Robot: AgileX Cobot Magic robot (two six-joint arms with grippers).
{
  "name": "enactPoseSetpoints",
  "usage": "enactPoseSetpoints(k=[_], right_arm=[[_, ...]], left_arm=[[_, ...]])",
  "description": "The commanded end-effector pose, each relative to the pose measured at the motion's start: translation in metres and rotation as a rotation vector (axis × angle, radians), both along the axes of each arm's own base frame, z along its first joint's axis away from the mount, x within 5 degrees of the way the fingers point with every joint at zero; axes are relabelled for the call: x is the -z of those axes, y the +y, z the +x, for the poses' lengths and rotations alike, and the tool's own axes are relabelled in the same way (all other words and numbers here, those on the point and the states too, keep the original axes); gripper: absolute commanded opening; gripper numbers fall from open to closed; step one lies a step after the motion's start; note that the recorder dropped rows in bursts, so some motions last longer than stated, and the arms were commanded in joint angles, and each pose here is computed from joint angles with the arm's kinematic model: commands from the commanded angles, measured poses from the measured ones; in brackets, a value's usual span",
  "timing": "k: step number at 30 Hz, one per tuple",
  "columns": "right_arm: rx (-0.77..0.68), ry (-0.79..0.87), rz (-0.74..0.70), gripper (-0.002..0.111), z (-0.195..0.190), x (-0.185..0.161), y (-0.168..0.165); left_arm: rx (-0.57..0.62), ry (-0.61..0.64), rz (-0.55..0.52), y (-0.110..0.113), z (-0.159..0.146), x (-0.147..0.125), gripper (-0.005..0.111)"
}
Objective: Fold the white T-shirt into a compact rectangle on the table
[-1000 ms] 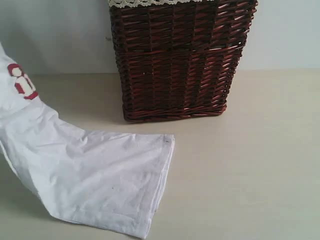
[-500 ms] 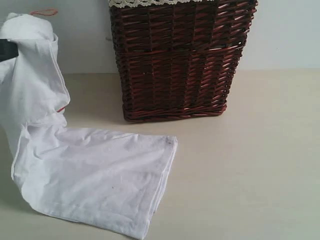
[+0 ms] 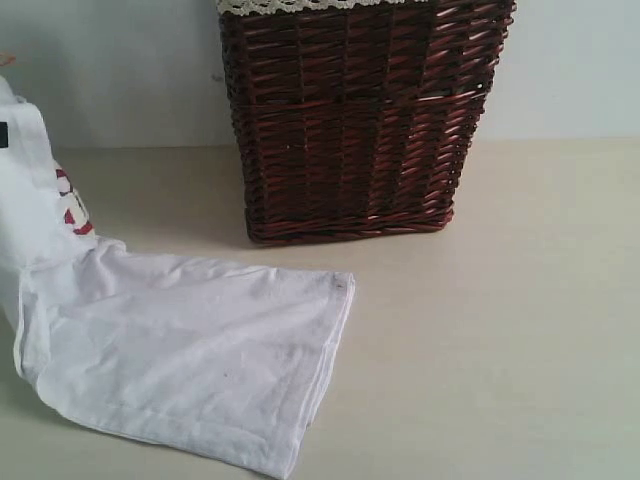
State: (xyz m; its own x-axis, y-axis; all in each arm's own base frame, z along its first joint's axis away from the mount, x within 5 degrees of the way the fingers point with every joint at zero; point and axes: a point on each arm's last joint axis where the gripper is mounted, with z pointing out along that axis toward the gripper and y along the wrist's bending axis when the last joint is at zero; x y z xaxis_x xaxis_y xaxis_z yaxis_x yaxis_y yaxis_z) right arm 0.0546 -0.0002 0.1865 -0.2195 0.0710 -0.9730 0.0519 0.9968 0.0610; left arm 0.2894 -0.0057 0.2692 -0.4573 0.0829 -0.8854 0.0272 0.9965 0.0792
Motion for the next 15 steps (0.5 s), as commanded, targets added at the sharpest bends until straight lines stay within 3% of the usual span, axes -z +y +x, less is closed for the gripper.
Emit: enactPoseSetpoints(k=[1,7,15], right_arm=[[0.000,-0.007,-0.004,0.000,0.000,0.001,0.000],[0.000,-0.007,-0.004,0.000,0.000,0.001,0.000],[0.000,-0.007,-0.004,0.000,0.000,0.001,0.000]], left_arm=[[-0.004,0.032,0.140,0.003,-0.005,0.010,0.000],[0.077,0.085,0.333,-0.010,-0.018,0.032,0.000],[0.260,-0.038,0.477,-0.063,-0.026,0.024,0.000]])
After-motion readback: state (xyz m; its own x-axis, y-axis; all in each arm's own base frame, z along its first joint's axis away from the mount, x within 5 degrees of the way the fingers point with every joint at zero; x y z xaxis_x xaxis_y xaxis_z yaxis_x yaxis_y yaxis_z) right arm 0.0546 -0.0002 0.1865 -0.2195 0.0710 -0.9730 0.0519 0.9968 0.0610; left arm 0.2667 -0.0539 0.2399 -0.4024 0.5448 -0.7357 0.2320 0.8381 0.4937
